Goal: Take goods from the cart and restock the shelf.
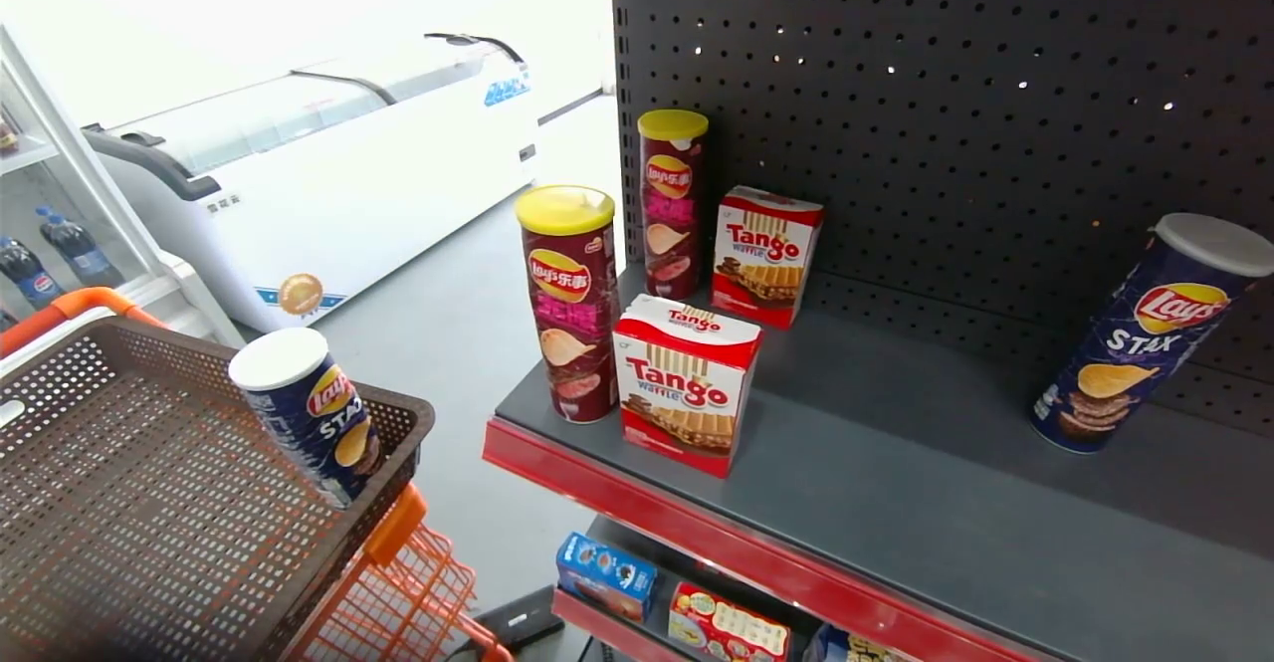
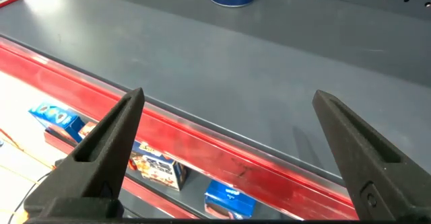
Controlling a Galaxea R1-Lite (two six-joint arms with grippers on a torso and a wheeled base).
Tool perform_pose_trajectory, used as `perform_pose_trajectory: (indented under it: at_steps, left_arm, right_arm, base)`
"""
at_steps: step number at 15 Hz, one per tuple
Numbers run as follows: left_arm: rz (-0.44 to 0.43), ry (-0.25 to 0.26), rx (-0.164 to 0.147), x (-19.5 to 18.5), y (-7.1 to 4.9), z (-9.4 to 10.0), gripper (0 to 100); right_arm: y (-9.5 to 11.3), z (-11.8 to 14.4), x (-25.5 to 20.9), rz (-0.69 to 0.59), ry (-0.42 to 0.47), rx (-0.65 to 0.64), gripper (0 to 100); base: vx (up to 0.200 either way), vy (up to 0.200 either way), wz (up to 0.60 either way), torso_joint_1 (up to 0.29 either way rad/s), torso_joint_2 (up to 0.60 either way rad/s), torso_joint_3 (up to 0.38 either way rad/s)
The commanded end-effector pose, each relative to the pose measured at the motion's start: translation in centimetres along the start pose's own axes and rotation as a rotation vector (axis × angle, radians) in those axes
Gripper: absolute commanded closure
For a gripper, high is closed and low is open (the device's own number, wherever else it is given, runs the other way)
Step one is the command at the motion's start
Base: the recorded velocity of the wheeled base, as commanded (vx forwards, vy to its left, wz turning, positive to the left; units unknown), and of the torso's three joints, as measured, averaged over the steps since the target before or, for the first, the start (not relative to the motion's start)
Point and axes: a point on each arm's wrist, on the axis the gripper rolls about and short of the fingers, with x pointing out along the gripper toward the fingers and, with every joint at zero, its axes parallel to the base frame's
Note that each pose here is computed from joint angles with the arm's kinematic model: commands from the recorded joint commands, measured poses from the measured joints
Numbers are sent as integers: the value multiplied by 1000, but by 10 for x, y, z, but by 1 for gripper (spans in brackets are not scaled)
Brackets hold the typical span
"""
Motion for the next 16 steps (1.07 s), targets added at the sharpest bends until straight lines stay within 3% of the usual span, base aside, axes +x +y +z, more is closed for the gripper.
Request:
perform_pose_trajectory:
  at_steps: [1, 2, 4, 6, 10, 16]
  left_arm:
    - [28, 235, -21, 46, -3, 51, 0]
    - [24, 282, -20, 60, -3, 58, 0]
    - [30, 315, 0, 88, -1, 64, 0]
    - [13, 337, 56, 124, 0, 59, 0]
    - [5, 386, 49, 173, 1, 38, 0]
    - [-27, 345, 53, 229, -2, 1, 0]
  right_arm:
    - [0, 0, 0, 0, 1, -1, 0]
    - [0, 0, 0, 0, 1, -1, 0]
    - [0, 0, 0, 0, 1, -1, 0]
    - [0, 0, 0, 0, 1, -1, 0]
    - [0, 0, 0, 0, 1, -1, 0]
    - [0, 0, 0, 0, 1, -1, 0]
  base:
    - [0, 0, 0, 0, 0, 0]
    - [0, 0, 0, 0, 0, 0]
    - [0, 0, 0, 0, 0, 0]
    - [0, 0, 0, 0, 0, 0]
    - [0, 0, 0, 0, 0, 0]
    - [0, 0, 0, 0, 0, 0]
